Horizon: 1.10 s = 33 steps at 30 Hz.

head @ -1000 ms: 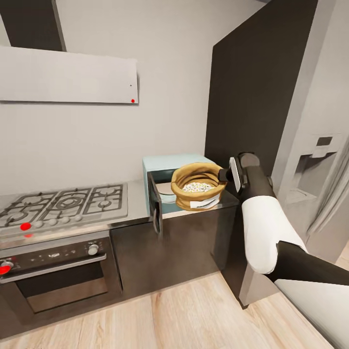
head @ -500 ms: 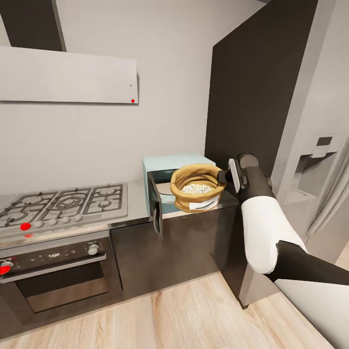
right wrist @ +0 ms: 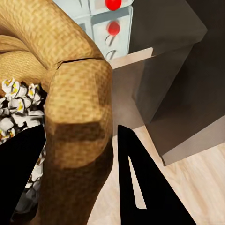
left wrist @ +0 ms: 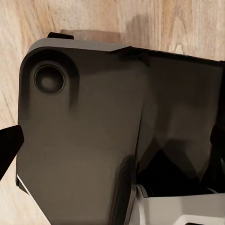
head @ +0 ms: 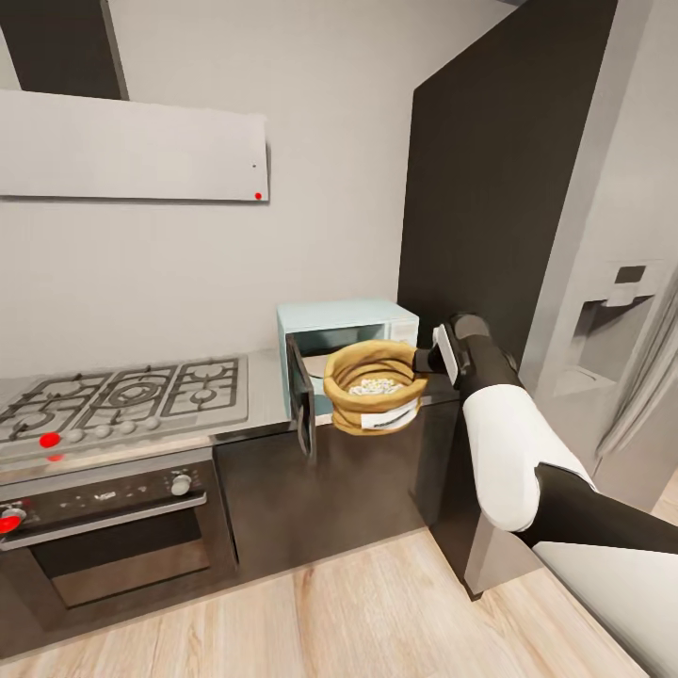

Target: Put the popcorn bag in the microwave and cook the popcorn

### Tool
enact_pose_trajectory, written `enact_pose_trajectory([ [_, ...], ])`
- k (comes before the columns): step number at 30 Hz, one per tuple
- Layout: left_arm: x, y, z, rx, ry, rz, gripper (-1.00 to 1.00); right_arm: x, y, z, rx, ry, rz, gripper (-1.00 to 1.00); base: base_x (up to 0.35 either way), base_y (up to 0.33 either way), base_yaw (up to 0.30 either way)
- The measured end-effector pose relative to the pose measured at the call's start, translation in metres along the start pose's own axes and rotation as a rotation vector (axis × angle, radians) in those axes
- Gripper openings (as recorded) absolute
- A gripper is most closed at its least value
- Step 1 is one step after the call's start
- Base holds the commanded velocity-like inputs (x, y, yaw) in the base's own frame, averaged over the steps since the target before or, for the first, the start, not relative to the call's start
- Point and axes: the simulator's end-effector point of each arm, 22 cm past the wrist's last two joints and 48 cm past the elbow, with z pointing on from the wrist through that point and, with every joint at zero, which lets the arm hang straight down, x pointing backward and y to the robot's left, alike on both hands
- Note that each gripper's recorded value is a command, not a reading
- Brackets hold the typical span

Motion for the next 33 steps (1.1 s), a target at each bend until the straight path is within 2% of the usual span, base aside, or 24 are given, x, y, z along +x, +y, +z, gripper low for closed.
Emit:
enact_pose_trajectory([
  [9, -0.0004, 0.0001, 0.0000, -0.001, -0.001, 0.000, 1.00, -0.0005, 0.0001, -0.0003, -0.001, -0.001, 0.001, -1.00, 0.011, 0.000, 0.000],
  [33, -0.0001, 0.0010, -0.0001, -0.001, -0.001, 0.002, 1.00, 0.0005, 0.0009, -0.0001, -0.004, 0.001, 0.002, -1.00, 0.288, 0.000, 0.000],
])
